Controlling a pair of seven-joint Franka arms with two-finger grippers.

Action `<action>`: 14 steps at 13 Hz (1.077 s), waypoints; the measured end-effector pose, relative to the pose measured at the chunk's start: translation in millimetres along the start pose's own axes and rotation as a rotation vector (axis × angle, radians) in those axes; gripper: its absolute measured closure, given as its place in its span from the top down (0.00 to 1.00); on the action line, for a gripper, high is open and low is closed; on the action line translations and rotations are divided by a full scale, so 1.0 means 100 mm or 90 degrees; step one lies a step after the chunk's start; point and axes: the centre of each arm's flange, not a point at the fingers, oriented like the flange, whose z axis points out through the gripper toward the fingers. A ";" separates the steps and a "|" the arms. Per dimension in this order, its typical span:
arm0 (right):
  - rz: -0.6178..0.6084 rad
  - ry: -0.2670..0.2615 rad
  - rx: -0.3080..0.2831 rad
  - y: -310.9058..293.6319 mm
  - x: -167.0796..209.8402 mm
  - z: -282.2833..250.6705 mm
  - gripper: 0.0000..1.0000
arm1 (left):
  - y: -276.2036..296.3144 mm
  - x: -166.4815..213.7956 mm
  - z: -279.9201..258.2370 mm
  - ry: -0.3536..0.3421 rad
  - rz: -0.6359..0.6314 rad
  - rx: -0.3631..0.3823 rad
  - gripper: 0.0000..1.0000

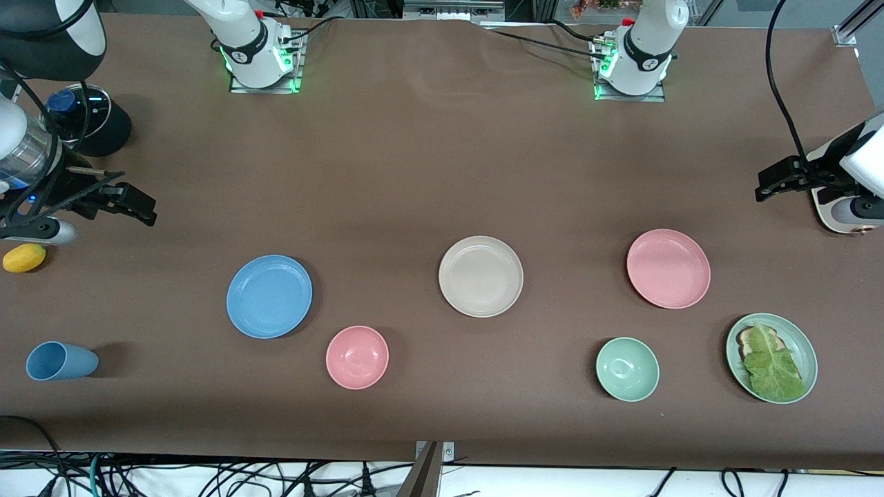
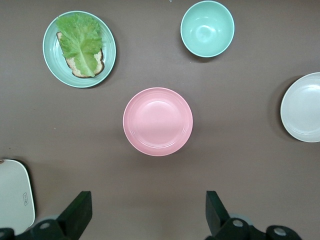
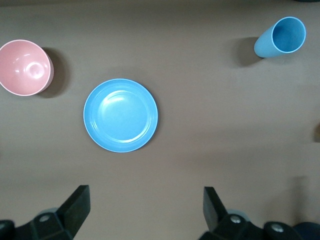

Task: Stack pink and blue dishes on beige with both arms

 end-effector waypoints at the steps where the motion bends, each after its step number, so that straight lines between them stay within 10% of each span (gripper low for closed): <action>1: 0.000 0.000 0.001 0.00 0.00 0.00 1.00 | 0.00 0.00 0.00 0.000 0.000 0.000 1.00; 14: -0.001 -0.001 0.008 0.02 0.00 -0.01 1.00 | 0.00 0.00 0.00 0.001 -0.003 0.000 1.00</action>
